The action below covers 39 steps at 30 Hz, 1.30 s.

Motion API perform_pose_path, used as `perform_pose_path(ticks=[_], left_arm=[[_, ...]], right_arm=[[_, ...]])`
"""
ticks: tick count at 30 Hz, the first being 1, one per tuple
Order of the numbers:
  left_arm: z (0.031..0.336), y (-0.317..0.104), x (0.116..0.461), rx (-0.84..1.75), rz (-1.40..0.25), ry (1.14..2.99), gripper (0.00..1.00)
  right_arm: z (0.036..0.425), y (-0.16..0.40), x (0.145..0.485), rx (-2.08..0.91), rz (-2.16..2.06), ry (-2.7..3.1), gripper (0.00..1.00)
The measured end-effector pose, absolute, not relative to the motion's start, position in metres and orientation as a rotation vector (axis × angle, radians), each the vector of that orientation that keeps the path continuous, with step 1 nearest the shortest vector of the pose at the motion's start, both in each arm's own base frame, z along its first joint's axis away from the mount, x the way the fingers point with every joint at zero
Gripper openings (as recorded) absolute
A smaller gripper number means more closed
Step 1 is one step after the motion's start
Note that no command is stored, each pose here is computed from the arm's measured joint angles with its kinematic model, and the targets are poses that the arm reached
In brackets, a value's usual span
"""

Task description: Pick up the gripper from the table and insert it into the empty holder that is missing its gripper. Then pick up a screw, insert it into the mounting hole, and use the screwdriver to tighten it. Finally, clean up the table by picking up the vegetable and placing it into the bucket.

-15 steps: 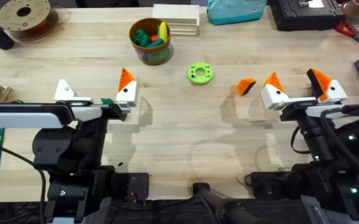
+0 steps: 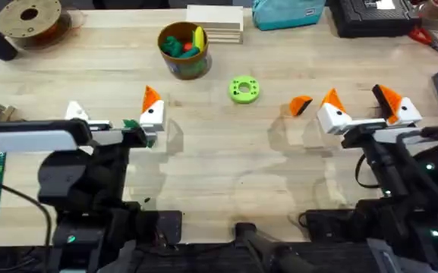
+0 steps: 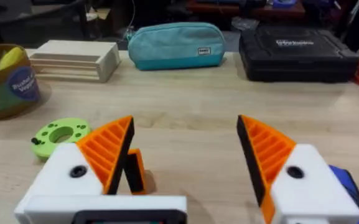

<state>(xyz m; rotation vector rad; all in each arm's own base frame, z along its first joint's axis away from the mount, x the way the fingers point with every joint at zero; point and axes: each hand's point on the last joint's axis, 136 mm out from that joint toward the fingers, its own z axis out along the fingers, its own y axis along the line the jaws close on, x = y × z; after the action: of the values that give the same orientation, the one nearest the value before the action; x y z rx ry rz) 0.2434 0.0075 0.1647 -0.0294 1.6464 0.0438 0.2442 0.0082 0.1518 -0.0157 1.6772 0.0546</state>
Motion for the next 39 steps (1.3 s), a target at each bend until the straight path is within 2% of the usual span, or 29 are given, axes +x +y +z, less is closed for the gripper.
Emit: perform_pose_path(ticks=[2,6,9,13,17,21,26,31,32,33,34,36,37,39], left_arm=[[0.17,0.008,0.239,-0.022,0.053,1.679,0.987],[0.202,0.008,0.224,-0.015,0.064,1.743,0.987],[0.219,0.009,0.213,-0.011,0.069,1.842,0.987],[0.223,0.01,0.205,-0.007,0.08,2.038,0.987],[0.23,0.01,0.209,0.001,0.083,2.204,0.987],[0.245,0.009,0.226,0.004,0.083,2.25,0.987],[0.223,0.008,0.216,-0.076,0.039,2.398,0.987],[0.196,0.019,0.195,-0.542,-0.025,2.499,0.987],[0.193,0.02,0.194,-0.616,-0.036,2.496,0.967],[0.19,0.021,0.193,-0.673,-0.046,2.494,0.874],[0.186,0.02,0.193,-0.789,-0.076,2.478,0.395],[0.186,0.02,0.193,-0.823,-0.091,2.467,0.094],[0.187,0.018,0.194,-0.811,-0.102,2.465,0.085],[0.193,0.012,0.203,-0.741,-0.15,2.448,0.372]], right_arm=[[0.15,0.01,0.238,-0.021,0.064,1.736,0.99],[0.155,0.012,0.22,-0.003,0.099,1.87,0.99],[0.178,0.013,0.205,0.026,0.128,1.937,0.99],[0.211,0.017,0.19,0.055,0.172,2.018,0.99],[0.226,0.021,0.185,0.066,0.207,2.12,0.992],[0.23,0.024,0.19,0.072,0.224,2.212,0.991],[0.224,0.024,0.193,0.081,0.226,2.264,0.991],[0.223,0.024,0.192,0.082,0.227,2.269,0.991],[0.223,0.024,0.192,0.082,0.227,2.269,0.991],[0.223,0.024,0.192,0.082,0.227,2.269,0.991],[0.223,0.024,0.192,0.082,0.227,2.27,0.99],[0.223,0.024,0.192,0.082,0.227,2.271,0.99],[0.223,0.024,0.192,0.082,0.227,2.272,0.99],[0.223,0.024,0.192,0.082,0.227,2.271,0.99]])
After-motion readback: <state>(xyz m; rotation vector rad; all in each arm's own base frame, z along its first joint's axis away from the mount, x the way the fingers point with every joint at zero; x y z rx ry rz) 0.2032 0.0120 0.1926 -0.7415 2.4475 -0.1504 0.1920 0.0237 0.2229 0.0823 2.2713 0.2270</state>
